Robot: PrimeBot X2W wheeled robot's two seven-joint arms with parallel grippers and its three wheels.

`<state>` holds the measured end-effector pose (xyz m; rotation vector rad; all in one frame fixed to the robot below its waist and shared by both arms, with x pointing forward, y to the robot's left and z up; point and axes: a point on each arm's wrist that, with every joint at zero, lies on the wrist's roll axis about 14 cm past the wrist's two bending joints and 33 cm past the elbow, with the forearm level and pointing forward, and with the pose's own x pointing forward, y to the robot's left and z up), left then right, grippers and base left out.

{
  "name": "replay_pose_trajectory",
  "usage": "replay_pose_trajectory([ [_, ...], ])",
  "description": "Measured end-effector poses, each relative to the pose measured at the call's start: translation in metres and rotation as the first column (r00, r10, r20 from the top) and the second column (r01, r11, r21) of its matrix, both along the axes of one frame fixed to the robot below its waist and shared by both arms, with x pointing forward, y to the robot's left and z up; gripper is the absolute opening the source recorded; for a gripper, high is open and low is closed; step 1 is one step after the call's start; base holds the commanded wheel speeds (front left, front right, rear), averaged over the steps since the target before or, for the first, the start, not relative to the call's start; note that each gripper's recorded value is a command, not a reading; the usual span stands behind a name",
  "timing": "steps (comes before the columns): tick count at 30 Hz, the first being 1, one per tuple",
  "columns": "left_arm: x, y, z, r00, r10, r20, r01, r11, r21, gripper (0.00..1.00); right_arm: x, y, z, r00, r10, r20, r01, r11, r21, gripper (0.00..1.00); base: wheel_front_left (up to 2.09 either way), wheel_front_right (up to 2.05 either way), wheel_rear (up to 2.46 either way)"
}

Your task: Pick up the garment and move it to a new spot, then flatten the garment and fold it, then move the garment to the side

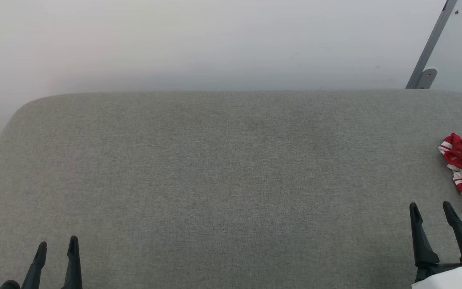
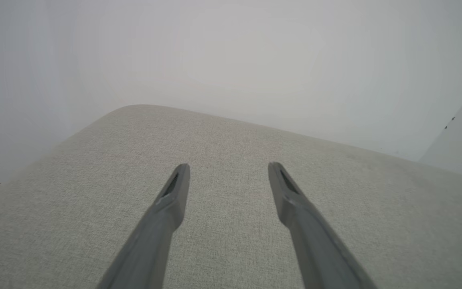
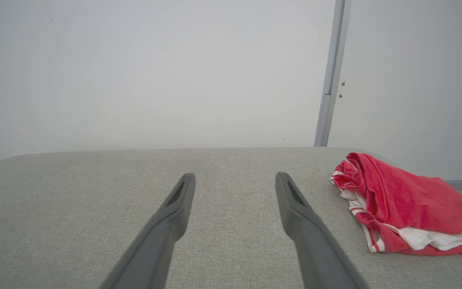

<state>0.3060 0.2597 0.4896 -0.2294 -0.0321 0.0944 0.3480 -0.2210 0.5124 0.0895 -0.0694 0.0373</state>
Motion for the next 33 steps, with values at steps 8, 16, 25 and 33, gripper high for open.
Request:
replay_pose_trajectory([
  [8, -0.001, -0.005, -0.003, 1.0, -0.006, -0.007, 0.006, 1.0, -0.015, 1.0, 0.001, 0.002, 0.002, 1.0, 0.003, 0.005, -0.003, 1.0, 0.004, 1.0, 0.0, 0.0, 0.0],
  [16, -0.002, -0.008, -0.009, 1.0, -0.011, -0.025, 0.01, 1.0, -0.02, 0.0, -0.001, 0.003, -0.005, 1.0, 0.001, -0.016, -0.001, 1.0, 0.012, 0.0, 0.0, 0.0, 0.0],
  [25, -0.004, -0.014, -0.027, 0.997, 0.004, -0.078, -0.015, 0.991, -0.133, 0.0, -0.007, 0.003, -0.027, 0.995, -0.019, -0.094, 0.03, 0.992, 0.124, 0.0, 0.0, 0.0, 0.0],
  [33, 0.005, -0.016, -0.026, 0.997, 0.022, -0.074, -0.042, 0.958, -0.282, 0.0, -0.001, 0.001, -0.027, 0.994, -0.033, -0.107, 0.062, 0.957, 0.285, 0.0, 0.0, 0.0, 0.0],
])
